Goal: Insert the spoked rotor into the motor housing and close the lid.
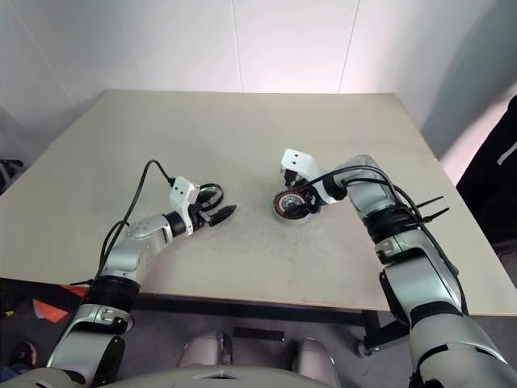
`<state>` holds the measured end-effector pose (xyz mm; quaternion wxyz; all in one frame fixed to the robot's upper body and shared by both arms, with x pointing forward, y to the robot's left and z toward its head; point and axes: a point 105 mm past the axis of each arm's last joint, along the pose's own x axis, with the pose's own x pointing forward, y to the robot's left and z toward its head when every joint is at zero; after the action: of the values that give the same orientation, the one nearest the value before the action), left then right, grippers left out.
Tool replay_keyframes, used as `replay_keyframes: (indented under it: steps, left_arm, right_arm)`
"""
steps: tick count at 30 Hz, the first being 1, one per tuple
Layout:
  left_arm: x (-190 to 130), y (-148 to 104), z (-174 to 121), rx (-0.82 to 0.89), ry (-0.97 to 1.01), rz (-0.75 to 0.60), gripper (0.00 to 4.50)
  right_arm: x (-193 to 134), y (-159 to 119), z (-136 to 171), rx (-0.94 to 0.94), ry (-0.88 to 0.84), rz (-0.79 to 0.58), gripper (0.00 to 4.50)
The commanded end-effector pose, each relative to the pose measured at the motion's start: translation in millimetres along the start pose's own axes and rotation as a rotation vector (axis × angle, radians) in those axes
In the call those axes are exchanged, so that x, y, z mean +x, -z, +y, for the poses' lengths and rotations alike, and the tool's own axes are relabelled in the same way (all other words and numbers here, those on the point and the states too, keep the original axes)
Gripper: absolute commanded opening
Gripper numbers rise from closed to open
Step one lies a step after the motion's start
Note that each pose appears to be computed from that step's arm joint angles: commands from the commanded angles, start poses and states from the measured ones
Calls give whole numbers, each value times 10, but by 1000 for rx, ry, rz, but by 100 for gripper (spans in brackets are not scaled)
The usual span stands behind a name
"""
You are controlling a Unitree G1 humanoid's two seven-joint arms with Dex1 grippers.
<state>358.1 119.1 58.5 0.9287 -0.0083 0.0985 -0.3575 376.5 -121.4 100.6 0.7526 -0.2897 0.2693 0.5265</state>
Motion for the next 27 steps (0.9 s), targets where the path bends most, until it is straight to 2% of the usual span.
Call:
replay_keyframes:
  steps: [1,2,5,12,20,27]
  left_arm:
    - [-27,-162,45,39,-14,-47,450]
    - [-25,-163,46,40,-14,-47,450]
    - [-27,-166,56,41,-16,-46,450]
    - [-26,-167,61,42,-15,-44,450]
    - [-23,-156,61,42,-15,-40,450]
    - [-22,-148,63,40,-17,-40,450]
  right_arm:
    - [-68,-164,-66,-34,28,-42,396]
    - [-57,-156,-61,-34,27,-41,396]
    - [-44,-149,-48,-34,22,-41,334]
    - [-52,-138,-54,-38,27,-38,89]
    - [-65,-140,-51,-38,26,-40,89]
    - [-35,-131,81,-57,-18,-42,89]
